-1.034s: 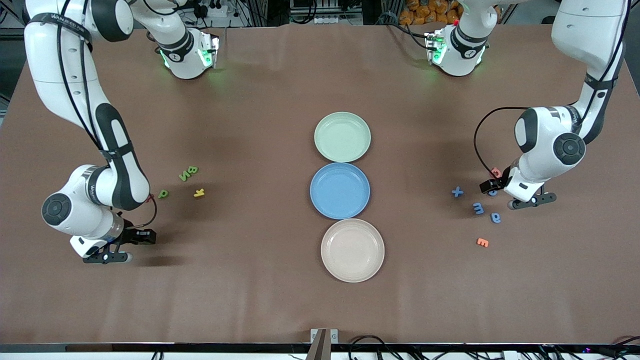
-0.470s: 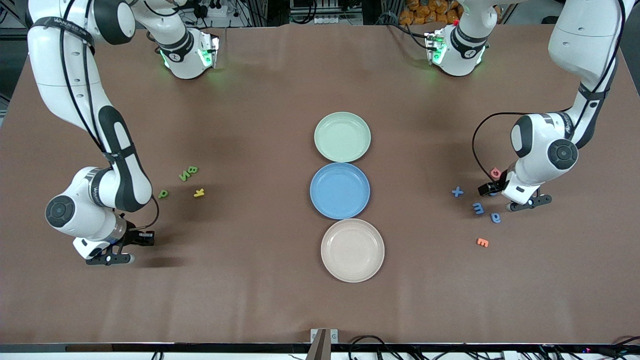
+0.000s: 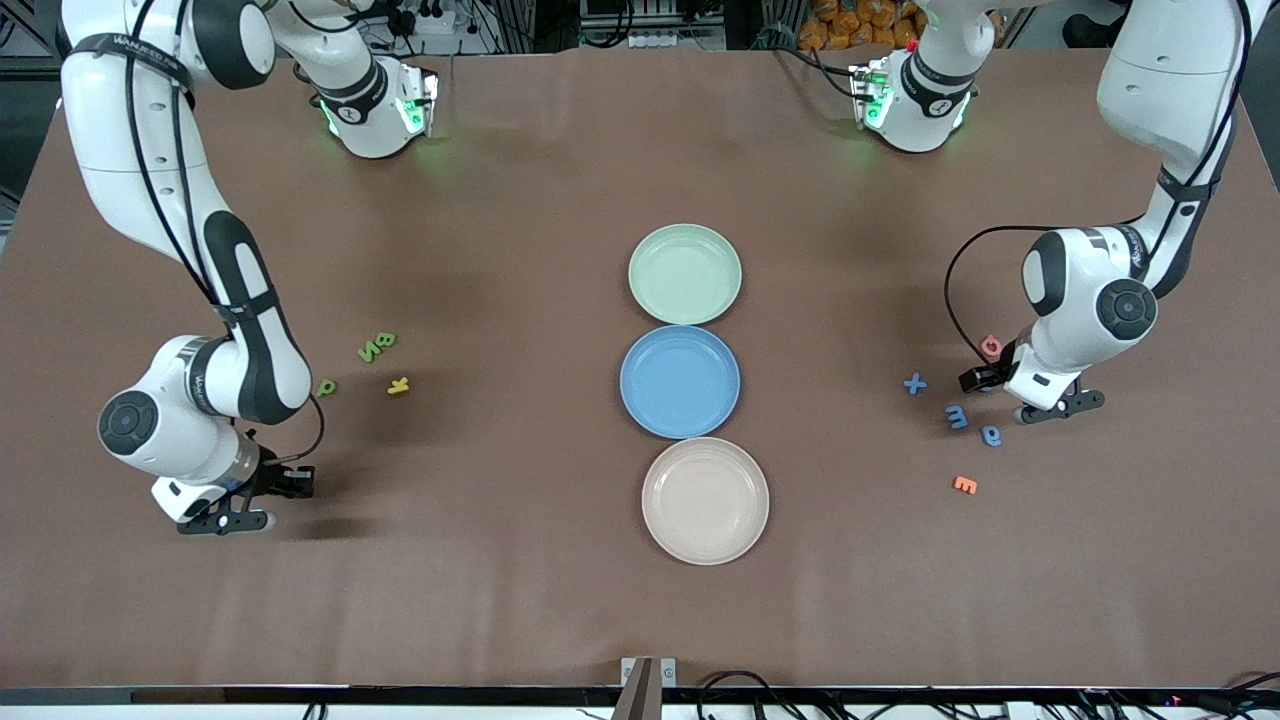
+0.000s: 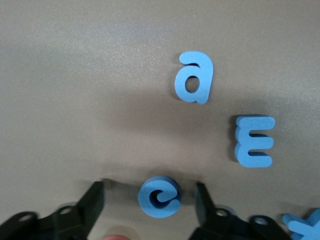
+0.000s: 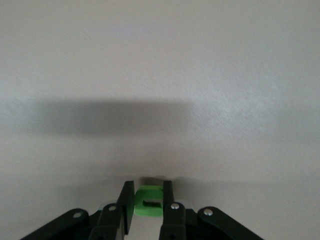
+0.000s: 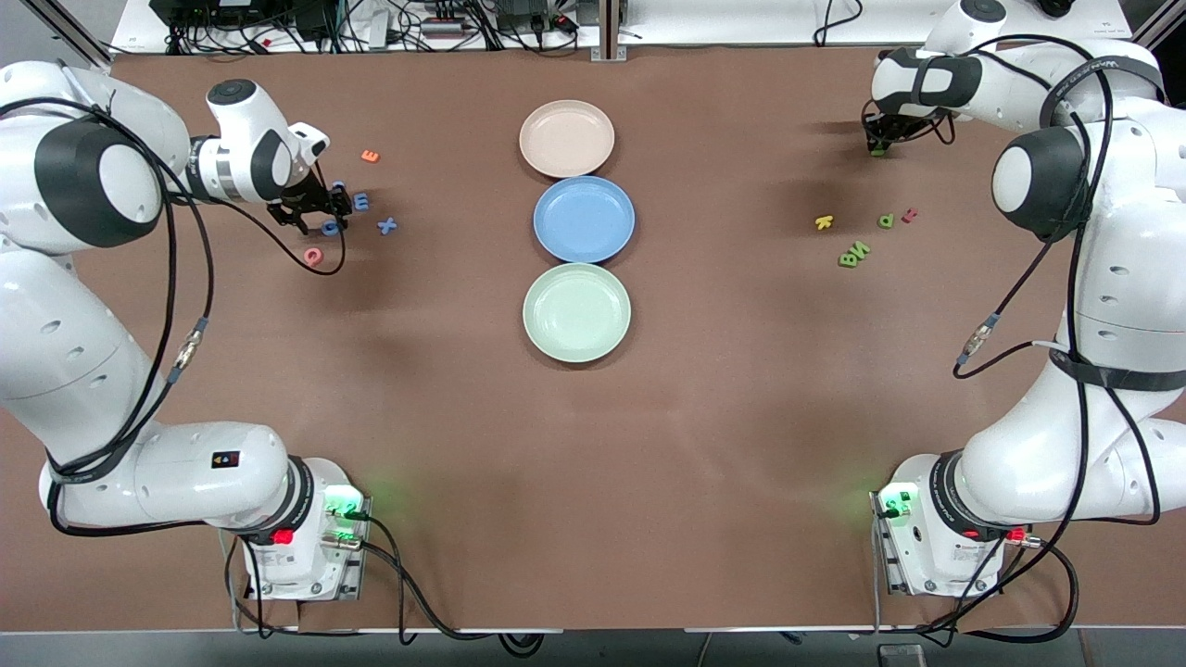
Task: Sort letters by color into matching plates
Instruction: 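Carry the blue c to the blue plate while the right gripper carries green letter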
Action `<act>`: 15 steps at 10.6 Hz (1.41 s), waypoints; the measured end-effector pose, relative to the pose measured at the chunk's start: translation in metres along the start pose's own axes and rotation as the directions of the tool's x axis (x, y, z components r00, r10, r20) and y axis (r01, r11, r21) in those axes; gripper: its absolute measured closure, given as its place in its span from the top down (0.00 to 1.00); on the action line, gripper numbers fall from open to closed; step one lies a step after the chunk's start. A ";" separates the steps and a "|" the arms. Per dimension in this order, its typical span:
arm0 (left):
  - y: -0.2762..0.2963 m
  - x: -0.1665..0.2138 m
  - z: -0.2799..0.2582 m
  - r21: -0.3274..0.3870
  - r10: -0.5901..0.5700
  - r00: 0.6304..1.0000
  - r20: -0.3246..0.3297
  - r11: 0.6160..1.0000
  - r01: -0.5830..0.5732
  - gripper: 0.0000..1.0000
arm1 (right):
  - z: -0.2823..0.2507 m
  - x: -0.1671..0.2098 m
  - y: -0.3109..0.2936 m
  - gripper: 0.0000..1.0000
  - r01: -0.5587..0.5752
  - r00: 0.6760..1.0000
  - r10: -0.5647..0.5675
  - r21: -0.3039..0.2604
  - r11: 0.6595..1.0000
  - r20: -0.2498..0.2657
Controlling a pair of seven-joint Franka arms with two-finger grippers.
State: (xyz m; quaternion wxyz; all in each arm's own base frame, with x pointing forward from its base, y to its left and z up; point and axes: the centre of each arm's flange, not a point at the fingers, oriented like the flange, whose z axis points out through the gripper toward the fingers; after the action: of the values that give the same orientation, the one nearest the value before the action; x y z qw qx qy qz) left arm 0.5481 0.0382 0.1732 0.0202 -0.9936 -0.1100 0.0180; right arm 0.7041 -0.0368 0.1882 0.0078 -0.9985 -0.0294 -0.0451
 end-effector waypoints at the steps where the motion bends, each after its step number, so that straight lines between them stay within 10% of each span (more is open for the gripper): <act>1: 0.000 0.000 0.000 0.000 0.000 1.000 -0.001 1.000 0.000 0.69 | -0.007 0.004 -0.009 0.27 0.013 1.000 -0.013 0.006 1.000 0.002; 4: 0.001 0.003 -0.006 -0.002 0.002 1.000 -0.011 1.000 -0.002 0.37 | -0.050 0.018 -0.062 0.27 0.023 1.000 -0.023 0.030 0.999 -0.006; 15: 0.052 0.019 -0.050 -0.052 0.025 0.994 -0.102 0.998 -0.030 0.37 | -0.103 -0.060 -0.405 0.27 -0.251 0.964 0.233 0.147 0.957 0.130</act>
State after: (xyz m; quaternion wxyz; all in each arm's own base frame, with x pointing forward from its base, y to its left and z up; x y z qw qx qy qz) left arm 0.5798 -0.0101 0.2200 -0.0009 -0.9948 -0.0957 -0.0351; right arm 0.6109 0.3625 0.2905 0.0929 -0.9916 0.0892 0.0146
